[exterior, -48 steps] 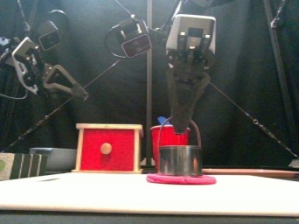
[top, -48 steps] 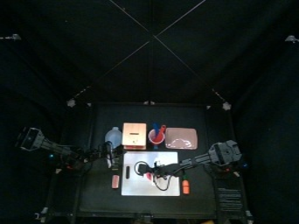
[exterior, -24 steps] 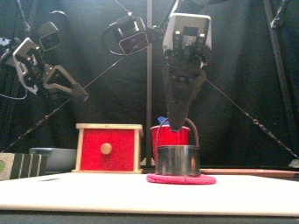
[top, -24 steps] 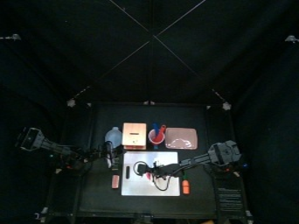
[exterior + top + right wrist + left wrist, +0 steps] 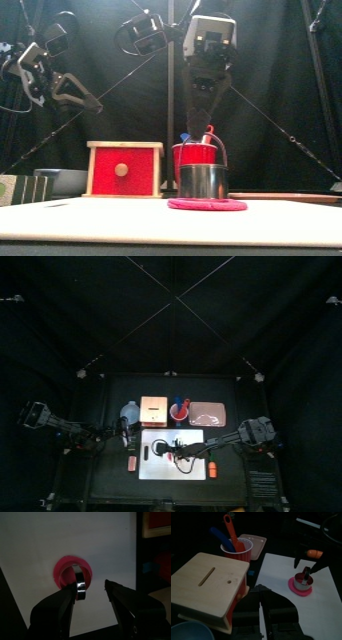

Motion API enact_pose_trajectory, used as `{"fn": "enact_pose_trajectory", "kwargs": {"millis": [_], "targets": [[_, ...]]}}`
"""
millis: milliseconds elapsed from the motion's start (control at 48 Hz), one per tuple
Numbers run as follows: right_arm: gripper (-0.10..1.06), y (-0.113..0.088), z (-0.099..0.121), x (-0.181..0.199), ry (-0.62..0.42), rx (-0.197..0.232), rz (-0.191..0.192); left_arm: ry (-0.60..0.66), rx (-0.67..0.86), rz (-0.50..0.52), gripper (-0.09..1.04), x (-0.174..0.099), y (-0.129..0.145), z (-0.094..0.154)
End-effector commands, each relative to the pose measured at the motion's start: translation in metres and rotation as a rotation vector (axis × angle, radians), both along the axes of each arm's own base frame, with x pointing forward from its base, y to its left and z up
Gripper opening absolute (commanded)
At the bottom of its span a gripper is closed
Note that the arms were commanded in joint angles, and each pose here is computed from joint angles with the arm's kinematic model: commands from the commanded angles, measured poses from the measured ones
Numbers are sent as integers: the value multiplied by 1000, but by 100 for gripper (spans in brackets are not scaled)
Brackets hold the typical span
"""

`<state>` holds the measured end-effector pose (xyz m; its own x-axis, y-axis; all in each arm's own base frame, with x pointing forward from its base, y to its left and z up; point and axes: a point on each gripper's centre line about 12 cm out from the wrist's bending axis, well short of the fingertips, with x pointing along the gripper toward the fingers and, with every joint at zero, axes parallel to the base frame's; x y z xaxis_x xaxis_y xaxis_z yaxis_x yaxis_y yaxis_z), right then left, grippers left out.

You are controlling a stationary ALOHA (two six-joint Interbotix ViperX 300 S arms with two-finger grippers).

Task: Get the cutter from the drawer then cut the dough then place the extra dough in the bowl
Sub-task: Cut the dough

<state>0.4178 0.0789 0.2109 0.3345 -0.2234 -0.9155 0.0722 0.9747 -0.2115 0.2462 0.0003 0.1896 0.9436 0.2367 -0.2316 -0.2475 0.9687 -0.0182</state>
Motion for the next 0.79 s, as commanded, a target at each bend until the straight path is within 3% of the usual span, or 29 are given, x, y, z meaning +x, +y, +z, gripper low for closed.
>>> {"fn": "enact_pose_trajectory", "kwargs": {"millis": [21,292,479,646,792], "targets": [[84,4,35,-12,-102,3,38,-48,25,-31,34,12,-5,16],[84,6,42,-36,-173,28,90,-67,58,-62,34,21,-10,23],[84,8,51,-51,-443,148,164,-24,116,-111,35,30,-16,12],[84,-16,22,-76,-583,218,184,13,144,-139,42,52,-23,3],[84,-31,2,-87,-656,288,203,38,150,-154,55,74,-33,-6]]}}
